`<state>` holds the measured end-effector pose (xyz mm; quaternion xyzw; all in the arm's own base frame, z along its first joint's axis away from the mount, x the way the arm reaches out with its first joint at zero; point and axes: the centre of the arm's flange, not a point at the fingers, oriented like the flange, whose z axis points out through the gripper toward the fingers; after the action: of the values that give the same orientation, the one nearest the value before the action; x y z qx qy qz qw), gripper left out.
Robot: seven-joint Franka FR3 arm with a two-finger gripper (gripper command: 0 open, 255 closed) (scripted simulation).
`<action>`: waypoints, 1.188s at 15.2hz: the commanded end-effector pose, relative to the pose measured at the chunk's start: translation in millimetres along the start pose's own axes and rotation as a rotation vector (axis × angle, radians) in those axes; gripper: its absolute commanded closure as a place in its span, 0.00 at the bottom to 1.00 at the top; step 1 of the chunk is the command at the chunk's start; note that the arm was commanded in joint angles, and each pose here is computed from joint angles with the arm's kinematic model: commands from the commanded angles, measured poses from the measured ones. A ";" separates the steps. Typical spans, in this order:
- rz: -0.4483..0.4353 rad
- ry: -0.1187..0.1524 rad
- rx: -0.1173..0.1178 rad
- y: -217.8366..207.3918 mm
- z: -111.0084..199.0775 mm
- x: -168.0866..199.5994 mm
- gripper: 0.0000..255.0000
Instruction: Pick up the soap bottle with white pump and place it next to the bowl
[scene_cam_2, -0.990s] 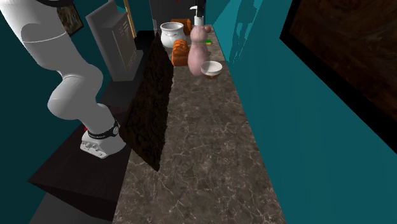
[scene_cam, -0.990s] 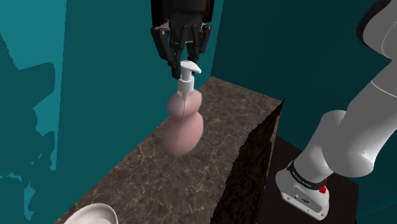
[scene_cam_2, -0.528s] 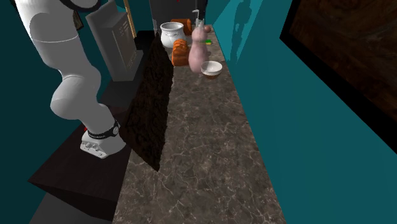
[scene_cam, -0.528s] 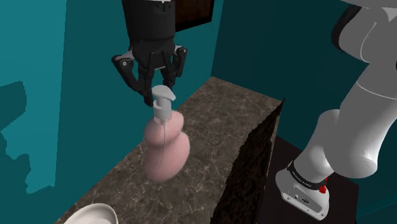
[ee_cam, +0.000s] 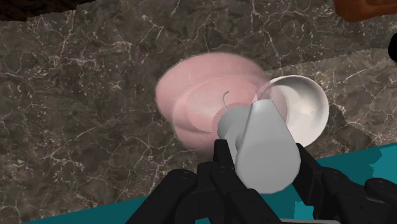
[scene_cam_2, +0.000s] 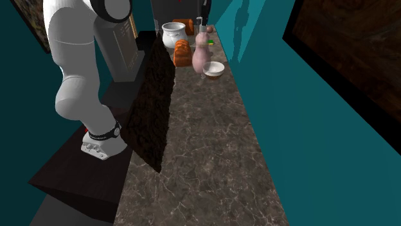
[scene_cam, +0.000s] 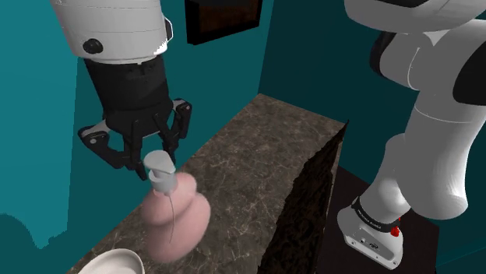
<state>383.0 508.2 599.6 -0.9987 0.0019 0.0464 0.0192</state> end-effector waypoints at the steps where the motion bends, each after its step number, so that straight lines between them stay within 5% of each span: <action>1: 0.001 0.001 0.002 -1.5 9.2 1.0 1.00; 18: 0.001 0.001 0.002 1.9 98.5 9.4 1.00</action>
<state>383.7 509.8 505.1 -0.9987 0.0022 0.0464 0.0193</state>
